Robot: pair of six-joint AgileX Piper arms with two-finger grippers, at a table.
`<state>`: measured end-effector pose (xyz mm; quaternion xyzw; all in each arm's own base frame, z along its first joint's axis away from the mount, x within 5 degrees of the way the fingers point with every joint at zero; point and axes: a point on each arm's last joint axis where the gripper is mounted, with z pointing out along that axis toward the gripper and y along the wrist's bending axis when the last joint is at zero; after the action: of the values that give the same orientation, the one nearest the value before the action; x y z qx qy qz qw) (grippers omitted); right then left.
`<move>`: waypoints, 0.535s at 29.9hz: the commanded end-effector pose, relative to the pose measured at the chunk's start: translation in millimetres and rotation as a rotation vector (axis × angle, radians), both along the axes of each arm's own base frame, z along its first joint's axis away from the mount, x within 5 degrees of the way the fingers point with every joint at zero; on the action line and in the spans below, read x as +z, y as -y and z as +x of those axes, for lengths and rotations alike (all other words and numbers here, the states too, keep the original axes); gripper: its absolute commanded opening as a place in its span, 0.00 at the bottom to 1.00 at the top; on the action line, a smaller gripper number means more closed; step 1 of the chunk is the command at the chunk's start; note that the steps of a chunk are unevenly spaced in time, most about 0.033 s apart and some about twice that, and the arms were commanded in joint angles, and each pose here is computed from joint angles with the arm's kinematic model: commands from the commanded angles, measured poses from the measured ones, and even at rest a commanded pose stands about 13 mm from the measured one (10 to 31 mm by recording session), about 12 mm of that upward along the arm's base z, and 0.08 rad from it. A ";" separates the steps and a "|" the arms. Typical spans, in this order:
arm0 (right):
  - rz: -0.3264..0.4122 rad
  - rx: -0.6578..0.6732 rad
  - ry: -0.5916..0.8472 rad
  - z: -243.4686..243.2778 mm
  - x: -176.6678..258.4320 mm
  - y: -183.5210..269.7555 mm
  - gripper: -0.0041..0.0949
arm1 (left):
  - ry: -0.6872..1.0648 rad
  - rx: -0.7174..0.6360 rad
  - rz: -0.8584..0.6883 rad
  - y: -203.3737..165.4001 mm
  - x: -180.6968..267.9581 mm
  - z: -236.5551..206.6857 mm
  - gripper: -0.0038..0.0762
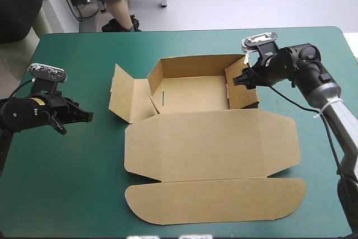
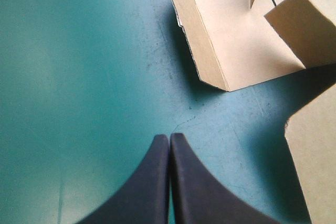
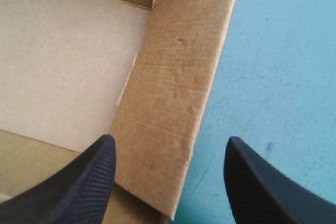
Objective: Fold the box
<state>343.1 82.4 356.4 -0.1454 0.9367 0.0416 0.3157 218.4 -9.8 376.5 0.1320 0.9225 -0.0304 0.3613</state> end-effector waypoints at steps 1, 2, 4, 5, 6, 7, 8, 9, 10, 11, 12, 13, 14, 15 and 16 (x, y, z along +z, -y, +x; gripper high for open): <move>0.020 0.003 0.087 -18.0 34.1 3.6 0.61 | 0.101 0.008 -0.023 1.2 16.5 -2.0 0.04; 0.018 0.004 0.077 -18.9 33.7 3.8 0.61 | 0.101 0.008 -0.023 1.2 16.5 -2.0 0.04; 0.014 0.006 0.069 -19.5 33.2 3.9 0.61 | 0.101 0.008 -0.023 1.2 16.5 -2.0 0.04; 0.013 0.006 0.064 -18.1 31.4 3.6 0.61 | 0.101 0.008 -0.023 1.2 16.5 -2.0 0.04; 0.013 0.006 0.064 -16.2 29.8 3.2 0.61 | 0.101 0.008 -0.023 1.2 16.5 -2.0 0.04; 0.013 0.006 0.065 -14.3 28.4 2.8 0.61 | 0.101 0.008 -0.023 1.2 16.5 -2.0 0.04; 0.017 0.002 0.068 -11.9 26.7 2.2 0.61 | 0.101 0.008 -0.023 1.2 16.5 -2.0 0.04; 0.017 0.001 0.069 -7.5 22.9 1.3 0.61 | 0.101 0.008 -0.023 1.2 16.5 -2.0 0.04; 0.019 0.001 0.076 -4.3 20.8 0.6 0.61 | 0.101 0.008 -0.023 1.2 16.5 -2.0 0.04; 0.021 -0.003 0.074 0.3 16.4 -0.5 0.61 | 0.101 0.008 -0.024 1.3 16.5 -2.0 0.04; 0.025 -0.009 0.074 4.8 12.2 -1.5 0.61 | 0.101 0.008 -0.024 1.3 16.5 -2.0 0.04; 0.026 -0.017 0.071 10.1 7.2 -0.6 0.61 | 0.101 0.008 -0.024 1.3 16.5 -2.0 0.04; 0.030 -0.028 0.060 15.1 1.0 -0.9 0.61 | 0.101 0.008 -0.024 1.3 16.5 -2.0 0.04; 0.031 -0.037 0.048 20.1 -5.4 -0.6 0.61 | 0.099 0.007 -0.024 1.3 16.4 -2.1 0.04; 0.030 -0.045 0.031 24.8 -12.1 1.2 0.61 | 0.099 0.007 -0.024 1.3 16.4 -2.1 0.04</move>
<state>360.8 85.6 330.0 -0.1350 0.9471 0.0422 0.2881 218.4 -9.9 376.5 0.1333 0.9223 -0.0302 0.3614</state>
